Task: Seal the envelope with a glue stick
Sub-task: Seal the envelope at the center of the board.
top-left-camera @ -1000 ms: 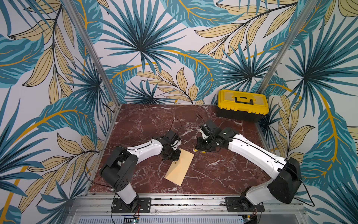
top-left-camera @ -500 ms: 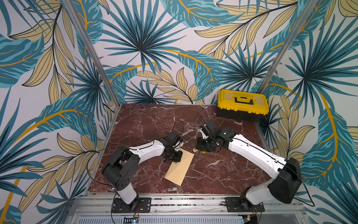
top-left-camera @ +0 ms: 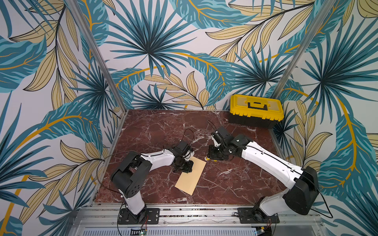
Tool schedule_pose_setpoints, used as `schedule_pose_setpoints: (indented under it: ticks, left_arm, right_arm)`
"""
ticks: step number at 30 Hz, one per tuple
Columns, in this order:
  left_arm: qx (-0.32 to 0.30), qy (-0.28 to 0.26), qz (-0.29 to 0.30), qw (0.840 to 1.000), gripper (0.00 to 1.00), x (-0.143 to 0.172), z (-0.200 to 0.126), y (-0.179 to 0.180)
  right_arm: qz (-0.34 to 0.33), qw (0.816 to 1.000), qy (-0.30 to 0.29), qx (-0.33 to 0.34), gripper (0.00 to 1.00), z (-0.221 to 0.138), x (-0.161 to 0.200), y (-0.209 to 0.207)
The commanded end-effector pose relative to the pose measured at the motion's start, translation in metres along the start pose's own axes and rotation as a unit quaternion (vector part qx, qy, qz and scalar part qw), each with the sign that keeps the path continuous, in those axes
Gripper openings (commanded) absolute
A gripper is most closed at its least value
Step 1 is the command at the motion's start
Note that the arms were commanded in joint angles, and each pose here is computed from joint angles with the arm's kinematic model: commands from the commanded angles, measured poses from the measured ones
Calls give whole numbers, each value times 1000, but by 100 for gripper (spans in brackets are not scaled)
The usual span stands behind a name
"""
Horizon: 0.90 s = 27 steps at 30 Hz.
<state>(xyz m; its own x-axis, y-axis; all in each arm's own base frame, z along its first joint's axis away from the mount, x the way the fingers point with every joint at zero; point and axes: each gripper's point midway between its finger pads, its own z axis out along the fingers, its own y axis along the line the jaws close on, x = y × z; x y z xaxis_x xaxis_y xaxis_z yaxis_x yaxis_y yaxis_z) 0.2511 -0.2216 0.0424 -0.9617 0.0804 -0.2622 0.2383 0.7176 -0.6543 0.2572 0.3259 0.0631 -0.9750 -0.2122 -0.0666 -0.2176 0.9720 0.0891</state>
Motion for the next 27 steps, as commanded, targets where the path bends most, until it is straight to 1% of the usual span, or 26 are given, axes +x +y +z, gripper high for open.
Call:
schedule_pose_setpoints:
  ticks: [1, 5, 8, 15, 18, 19, 21, 23, 27]
  left_arm:
    - [-21, -3, 31, 999, 3, -9, -10, -2]
    - [-35, 8, 39, 999, 3, -7, -14, 0]
    - [-52, 15, 48, 997, 3, -8, -17, 2]
    - [-60, 19, 57, 996, 4, -13, -20, 1]
    - [-63, 17, 60, 996, 5, -17, -22, -1]
    - [-65, 17, 61, 996, 7, -18, -23, -2]
    - [-69, 15, 64, 995, 16, -21, -28, -5]
    - [-69, 9, 67, 995, 29, -23, -32, -9]
    - [-73, 5, 68, 995, 41, -25, -38, -12]
  right_arm:
    - [13, 1000, 9, -22, 0, -1, 8, -2]
    - [26, 996, -34, -72, 0, -32, -7, 6]
    - [34, 993, -60, -97, 0, -49, -15, 6]
    - [48, 989, -83, -111, 0, -69, -16, -9]
    - [68, 987, -93, -107, 0, -75, -21, -27]
    - [73, 987, -97, -106, 0, -77, -21, -31]
    - [79, 986, -103, -106, 0, -81, -22, -38]
    - [85, 984, -110, -108, 0, -85, -22, -45]
    - [94, 982, -120, -108, 0, -91, -22, -56]
